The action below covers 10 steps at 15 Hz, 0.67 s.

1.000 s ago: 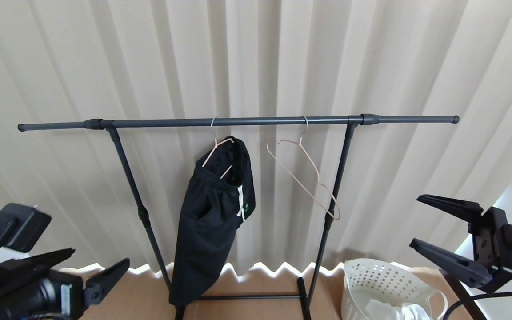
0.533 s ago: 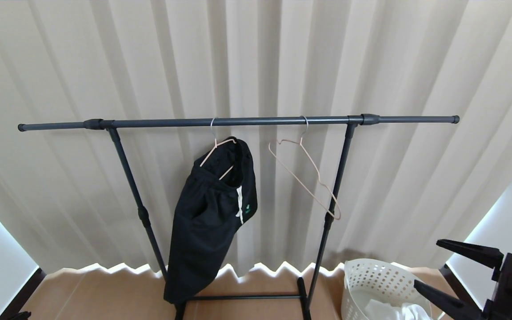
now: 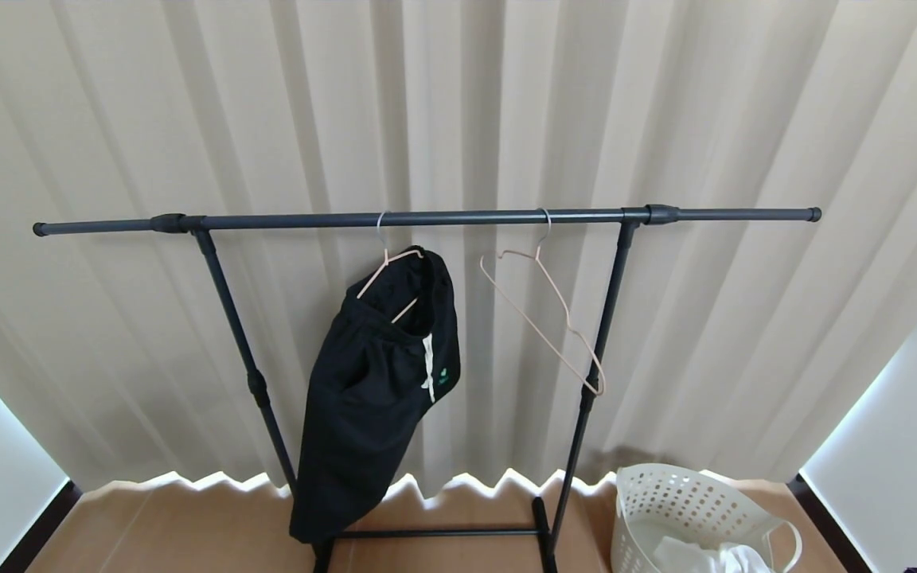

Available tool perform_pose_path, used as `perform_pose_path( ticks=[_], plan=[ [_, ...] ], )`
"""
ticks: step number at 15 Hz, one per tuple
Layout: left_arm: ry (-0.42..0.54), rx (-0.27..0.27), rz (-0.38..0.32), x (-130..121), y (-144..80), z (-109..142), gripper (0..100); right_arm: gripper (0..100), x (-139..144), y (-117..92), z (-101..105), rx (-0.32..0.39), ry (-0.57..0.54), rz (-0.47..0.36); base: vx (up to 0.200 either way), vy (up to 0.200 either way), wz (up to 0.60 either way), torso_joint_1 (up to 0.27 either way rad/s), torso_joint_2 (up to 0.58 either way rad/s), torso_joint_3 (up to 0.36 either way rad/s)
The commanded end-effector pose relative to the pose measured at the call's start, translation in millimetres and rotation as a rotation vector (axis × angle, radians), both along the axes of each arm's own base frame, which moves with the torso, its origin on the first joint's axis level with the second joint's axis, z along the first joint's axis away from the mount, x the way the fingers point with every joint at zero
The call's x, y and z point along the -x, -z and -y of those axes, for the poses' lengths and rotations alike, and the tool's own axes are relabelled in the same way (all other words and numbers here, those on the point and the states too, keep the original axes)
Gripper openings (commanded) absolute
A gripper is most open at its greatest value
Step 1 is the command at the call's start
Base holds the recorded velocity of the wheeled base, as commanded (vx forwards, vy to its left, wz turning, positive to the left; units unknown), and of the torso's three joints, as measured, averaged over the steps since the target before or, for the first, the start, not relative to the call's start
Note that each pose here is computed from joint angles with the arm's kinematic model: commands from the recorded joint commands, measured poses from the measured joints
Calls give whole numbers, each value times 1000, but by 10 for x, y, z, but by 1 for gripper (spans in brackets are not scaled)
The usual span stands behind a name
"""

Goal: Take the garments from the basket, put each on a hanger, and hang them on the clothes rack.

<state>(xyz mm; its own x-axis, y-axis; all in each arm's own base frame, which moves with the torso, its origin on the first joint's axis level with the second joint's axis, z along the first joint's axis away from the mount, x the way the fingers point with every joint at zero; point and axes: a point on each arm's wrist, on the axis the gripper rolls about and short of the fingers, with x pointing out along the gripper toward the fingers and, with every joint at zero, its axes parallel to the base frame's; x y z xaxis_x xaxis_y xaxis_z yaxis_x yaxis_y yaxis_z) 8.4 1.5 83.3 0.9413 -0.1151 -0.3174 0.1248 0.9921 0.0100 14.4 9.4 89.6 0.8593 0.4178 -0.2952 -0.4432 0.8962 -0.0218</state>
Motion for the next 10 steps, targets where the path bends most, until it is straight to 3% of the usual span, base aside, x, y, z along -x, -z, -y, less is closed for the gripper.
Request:
perform_pose_path(
  ticks=[1, 3, 4, 6, 8, 10],
  plan=[
    [-10, 4, 35, 31, 2, -11, 100, 100, 304, 90, 21, -44, 135, 213, 0, 0, 0, 0, 0, 0],
    [-57, -19, 63, 53, 1, -19, 100, 100, 339, 115, 36, -30, 223, 254, 0, 0, 0, 0, 0, 0],
    [-149, -70, 80, 68, -2, -24, 100, 100, 346, 117, 43, -29, 246, 264, 0, 0, 0, 0, 0, 0],
    [-249, -106, 142, 130, 1, -27, 100, 100, 361, 121, 46, -39, 246, 280, 0, 0, 0, 0, 0, 0],
    [-294, -101, 216, 195, 7, -24, 100, 100, 370, 123, 49, -43, 232, 290, 0, 0, 0, 0, 0, 0],
    [-247, -66, 328, 288, 32, -22, 100, 100, 377, 124, 49, -45, 232, 300, 0, 0, 0, 0, 0, 0]
  ],
)
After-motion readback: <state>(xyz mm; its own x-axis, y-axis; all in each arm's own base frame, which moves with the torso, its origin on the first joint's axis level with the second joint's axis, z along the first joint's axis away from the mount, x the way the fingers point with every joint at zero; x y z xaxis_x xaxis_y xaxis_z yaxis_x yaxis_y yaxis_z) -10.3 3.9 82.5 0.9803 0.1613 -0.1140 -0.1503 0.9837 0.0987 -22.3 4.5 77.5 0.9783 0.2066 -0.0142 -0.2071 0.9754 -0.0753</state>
